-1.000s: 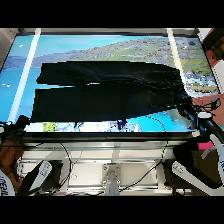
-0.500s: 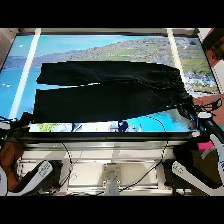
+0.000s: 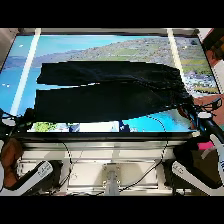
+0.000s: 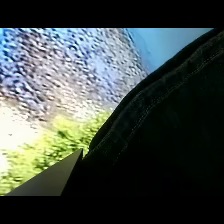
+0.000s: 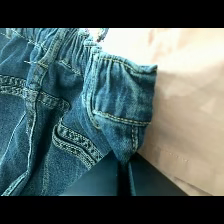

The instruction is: Fold the clothes and pants, and hang the long-sleeved shirts on hangers.

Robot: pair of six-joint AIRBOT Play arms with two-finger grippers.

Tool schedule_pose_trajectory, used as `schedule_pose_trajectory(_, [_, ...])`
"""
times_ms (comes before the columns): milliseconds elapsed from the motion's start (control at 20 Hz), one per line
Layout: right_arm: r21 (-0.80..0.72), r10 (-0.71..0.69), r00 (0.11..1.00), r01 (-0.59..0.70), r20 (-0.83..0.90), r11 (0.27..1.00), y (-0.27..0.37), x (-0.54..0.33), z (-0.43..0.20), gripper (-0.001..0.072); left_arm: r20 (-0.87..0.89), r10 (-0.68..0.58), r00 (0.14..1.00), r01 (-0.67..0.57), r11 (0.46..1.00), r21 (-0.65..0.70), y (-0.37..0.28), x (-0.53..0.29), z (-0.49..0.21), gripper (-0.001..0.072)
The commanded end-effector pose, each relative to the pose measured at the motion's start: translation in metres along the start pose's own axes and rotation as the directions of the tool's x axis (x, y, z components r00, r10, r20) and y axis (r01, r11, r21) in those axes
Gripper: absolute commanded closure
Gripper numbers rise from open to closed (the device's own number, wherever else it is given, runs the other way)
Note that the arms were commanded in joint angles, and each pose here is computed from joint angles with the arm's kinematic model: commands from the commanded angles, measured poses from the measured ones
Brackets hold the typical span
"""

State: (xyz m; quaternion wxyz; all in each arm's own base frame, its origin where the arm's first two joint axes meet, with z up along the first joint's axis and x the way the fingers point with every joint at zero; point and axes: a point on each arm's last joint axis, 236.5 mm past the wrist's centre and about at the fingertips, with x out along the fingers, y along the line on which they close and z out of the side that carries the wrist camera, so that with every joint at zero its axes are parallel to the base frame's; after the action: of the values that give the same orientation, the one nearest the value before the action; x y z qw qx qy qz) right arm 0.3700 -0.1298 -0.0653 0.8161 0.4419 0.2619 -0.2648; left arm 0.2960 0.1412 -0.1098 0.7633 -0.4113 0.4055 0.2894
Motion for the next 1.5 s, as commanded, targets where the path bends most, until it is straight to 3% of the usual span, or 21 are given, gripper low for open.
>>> schedule_pose_trajectory(0, [-0.001,0.002,1.0,-0.002,-0.001,1.0,0.001,0.0,0.0,0.0686,0.002,-0.039,0.999,0.039,0.999,-0.004,-0.017,-0.002,-0.003,0.0452])
schedule_pose_trajectory(100, [-0.001,0.002,1.0,-0.002,-0.001,1.0,0.001,0.0,0.0,0.0685,0.023,-0.063,0.998,0.062,0.998,0.013,-0.026,-0.01,0.0,0.0648])
schedule_pose_trajectory(150, [-0.001,0.002,1.0,-0.002,-0.001,1.0,0.001,0.0,0.0,0.0686,0.047,-0.078,0.996,0.077,0.997,0.019,-0.03,-0.017,0.005,0.0684])
schedule_pose_trajectory(450, [-0.12,0.091,0.996,-0.091,-0.009,0.989,0.04,-0.014,0.014,0.0686,0.363,-0.226,0.904,0.215,0.974,0.072,-0.069,-0.088,0.072,0.0685])
schedule_pose_trajectory(600, [-0.091,0.178,0.984,-0.176,0.01,0.98,0.081,-0.027,0.036,0.0686,0.553,-0.289,0.782,0.377,0.925,-0.05,-0.086,-0.127,0.116,0.0686])
schedule_pose_trajectory(900, [-0.058,0.288,0.95,-0.283,0.119,0.957,0.144,-0.044,0.094,0.0688,0.522,-0.341,0.782,0.392,0.92,0.015,-0.132,-0.118,0.134,0.0687])
schedule_pose_trajectory(1050, [-0.073,0.306,0.943,-0.298,0.131,0.952,0.166,-0.029,0.095,0.0688,0.491,-0.393,0.778,0.383,0.915,0.126,-0.183,-0.099,0.144,0.0687])
schedule_pose_trajectory(1450, [0.015,0.277,0.943,-0.285,0.184,0.958,0.192,0.044,0.085,0.0688,0.437,-0.462,0.772,0.425,0.886,0.186,-0.281,-0.035,0.18,0.0687])
